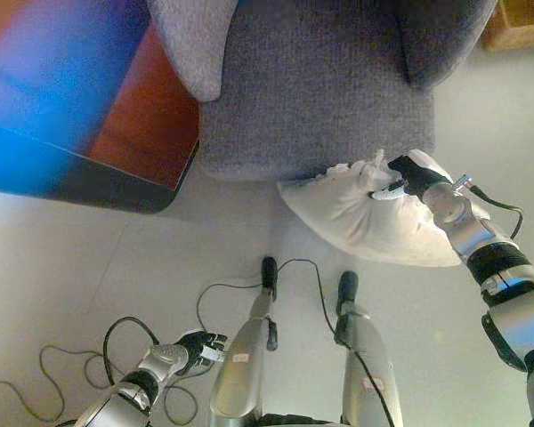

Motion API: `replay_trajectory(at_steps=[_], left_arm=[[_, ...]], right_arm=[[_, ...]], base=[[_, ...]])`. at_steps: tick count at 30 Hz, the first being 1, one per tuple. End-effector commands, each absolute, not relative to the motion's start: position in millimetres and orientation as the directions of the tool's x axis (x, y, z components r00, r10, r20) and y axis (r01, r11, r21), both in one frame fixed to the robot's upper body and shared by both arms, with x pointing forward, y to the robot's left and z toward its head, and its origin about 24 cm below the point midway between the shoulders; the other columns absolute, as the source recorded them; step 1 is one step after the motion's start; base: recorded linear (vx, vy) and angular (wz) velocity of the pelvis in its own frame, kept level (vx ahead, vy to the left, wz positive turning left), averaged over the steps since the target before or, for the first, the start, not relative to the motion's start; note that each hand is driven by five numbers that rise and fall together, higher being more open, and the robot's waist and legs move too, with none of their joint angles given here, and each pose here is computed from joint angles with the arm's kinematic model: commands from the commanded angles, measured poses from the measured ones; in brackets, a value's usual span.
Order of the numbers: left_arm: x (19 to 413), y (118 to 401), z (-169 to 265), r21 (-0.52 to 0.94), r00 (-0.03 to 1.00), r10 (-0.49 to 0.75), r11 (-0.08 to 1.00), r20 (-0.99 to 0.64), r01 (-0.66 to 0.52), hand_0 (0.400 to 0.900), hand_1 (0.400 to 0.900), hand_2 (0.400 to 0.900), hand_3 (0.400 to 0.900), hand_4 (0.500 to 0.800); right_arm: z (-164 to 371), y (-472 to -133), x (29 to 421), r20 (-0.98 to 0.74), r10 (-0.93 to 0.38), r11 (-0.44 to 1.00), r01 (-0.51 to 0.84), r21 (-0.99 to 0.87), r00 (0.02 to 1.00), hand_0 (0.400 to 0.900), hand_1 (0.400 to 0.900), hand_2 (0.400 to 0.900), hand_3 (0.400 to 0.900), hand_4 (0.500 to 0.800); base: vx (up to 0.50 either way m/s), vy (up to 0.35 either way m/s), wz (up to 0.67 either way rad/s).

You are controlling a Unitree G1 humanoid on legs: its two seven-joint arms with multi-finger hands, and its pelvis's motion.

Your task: Pick up the pillow and put it on the sofa.

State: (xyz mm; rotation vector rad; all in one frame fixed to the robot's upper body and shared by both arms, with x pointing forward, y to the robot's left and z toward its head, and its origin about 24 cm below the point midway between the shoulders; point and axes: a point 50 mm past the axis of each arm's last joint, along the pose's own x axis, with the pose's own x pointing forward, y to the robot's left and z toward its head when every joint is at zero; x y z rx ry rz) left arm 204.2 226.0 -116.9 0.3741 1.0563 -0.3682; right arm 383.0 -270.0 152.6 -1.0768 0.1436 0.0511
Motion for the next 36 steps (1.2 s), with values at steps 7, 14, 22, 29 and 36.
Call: replay_trajectory(at_steps=[7, 14, 22, 29, 36], left_arm=[[143.6, 256.5, -136.0, 0.044, 0.249, -0.076, 0.896, -0.965, 0.441, 0.9, 0.9, 0.9, 0.9, 0.8], [112.3, 264.6, -143.5, -0.013, 0.141, -0.079, 0.91, -0.987, 0.414, 0.9, 0.9, 0.9, 0.9, 0.8], [84.2, 265.1, -149.8, -0.088, 0.026, -0.106, 0.919, -0.994, 0.383, 0.9, 0.9, 0.9, 0.9, 0.8], [73.9, 262.6, -151.9, -0.133, -0.031, -0.13, 0.923, -0.991, 0.36, 0.9, 0.9, 0.9, 0.9, 0.8], [53.5, 266.4, -153.6, -0.148, -0.124, -0.113, 0.937, -0.986, 0.316, 0.9, 0.9, 0.9, 0.9, 0.8]], right_arm=[[209.1, -250.3, 374.8, 0.012, 0.244, 0.477, -0.11, -0.872, 0.97, 0.4, 0.4, 0.4, 0.4, 0.5], [194.7, -259.8, 366.0, -0.118, 0.297, 0.492, -0.258, -0.831, 0.948, 0.4, 0.4, 0.4, 0.4, 0.5], [207.6, -257.6, 366.8, -0.153, 0.351, 0.536, -0.332, -0.776, 0.924, 0.4, 0.4, 0.4, 0.4, 0.5], [233.9, -257.0, 374.0, -0.162, 0.363, 0.584, -0.359, -0.728, 0.918, 0.4, 0.4, 0.4, 0.4, 0.5], [268.7, -266.8, 384.6, -0.181, 0.26, 0.635, -0.309, -0.708, 0.948, 0.4, 0.4, 0.4, 0.4, 0.5]], base=[[0.13, -0.011, 0.02], [0.168, 0.009, 0.04], [0.114, 0.04, 0.03], [0.095, 0.045, 0.04], [0.135, 0.046, 0.05]])
